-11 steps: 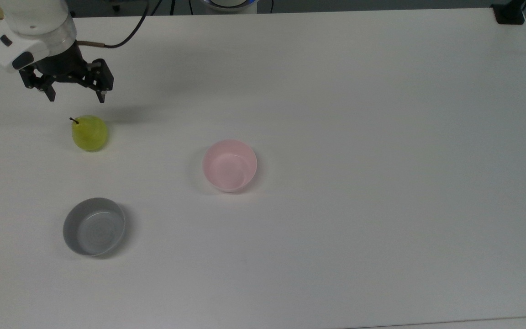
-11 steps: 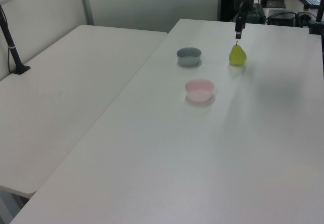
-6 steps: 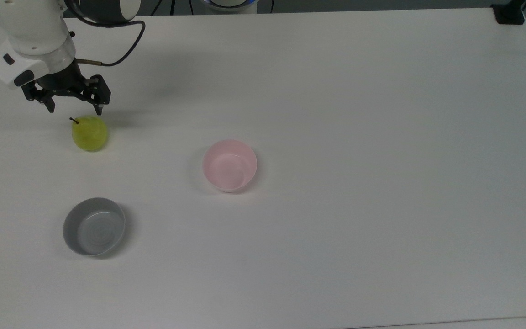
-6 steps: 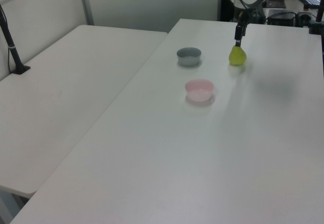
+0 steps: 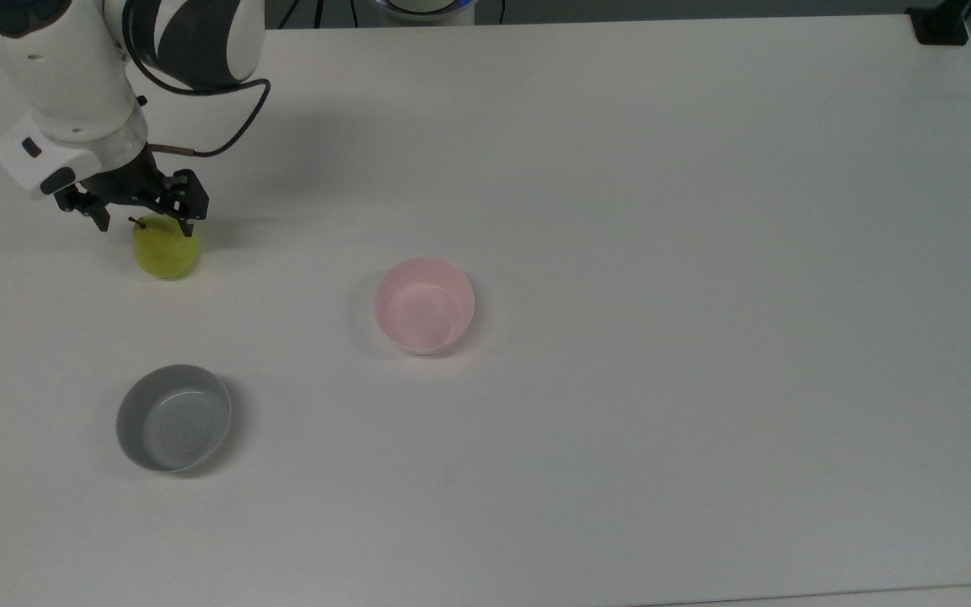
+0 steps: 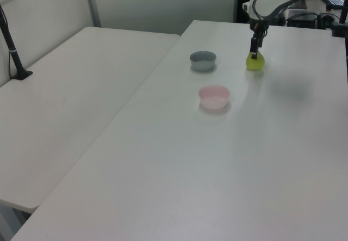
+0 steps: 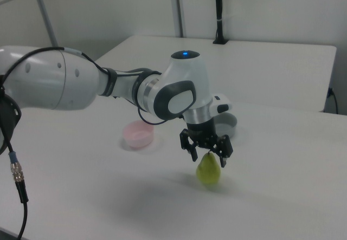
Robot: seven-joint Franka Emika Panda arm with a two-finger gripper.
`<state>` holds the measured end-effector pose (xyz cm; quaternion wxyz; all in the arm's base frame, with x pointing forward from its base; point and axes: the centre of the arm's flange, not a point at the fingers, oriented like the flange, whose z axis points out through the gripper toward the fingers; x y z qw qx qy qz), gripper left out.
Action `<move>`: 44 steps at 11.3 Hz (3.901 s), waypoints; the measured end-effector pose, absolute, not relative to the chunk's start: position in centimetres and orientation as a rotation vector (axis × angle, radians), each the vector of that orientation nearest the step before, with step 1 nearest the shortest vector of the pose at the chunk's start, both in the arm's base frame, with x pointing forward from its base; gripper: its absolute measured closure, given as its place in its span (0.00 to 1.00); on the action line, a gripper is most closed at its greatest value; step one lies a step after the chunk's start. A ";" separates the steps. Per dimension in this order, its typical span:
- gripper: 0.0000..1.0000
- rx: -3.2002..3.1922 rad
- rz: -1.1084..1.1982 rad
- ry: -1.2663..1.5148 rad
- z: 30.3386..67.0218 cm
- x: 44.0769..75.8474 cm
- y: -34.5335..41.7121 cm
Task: Place the pear in the bowl
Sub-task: 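Close the gripper around the pear, then lift the pear and carry it toward the pink bowl, then lower the pear into the pink bowl and open the gripper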
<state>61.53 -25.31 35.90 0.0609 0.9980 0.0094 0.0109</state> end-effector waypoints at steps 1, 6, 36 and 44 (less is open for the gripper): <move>0.00 3.017 0.040 0.019 35.1 61.7 -25.3; 0.33 3.017 0.034 0.013 33.8 61.9 -25.1; 0.33 3.144 0.122 0.309 45.0 65.6 3.0; 0.33 3.094 0.134 0.273 36.6 67.9 4.7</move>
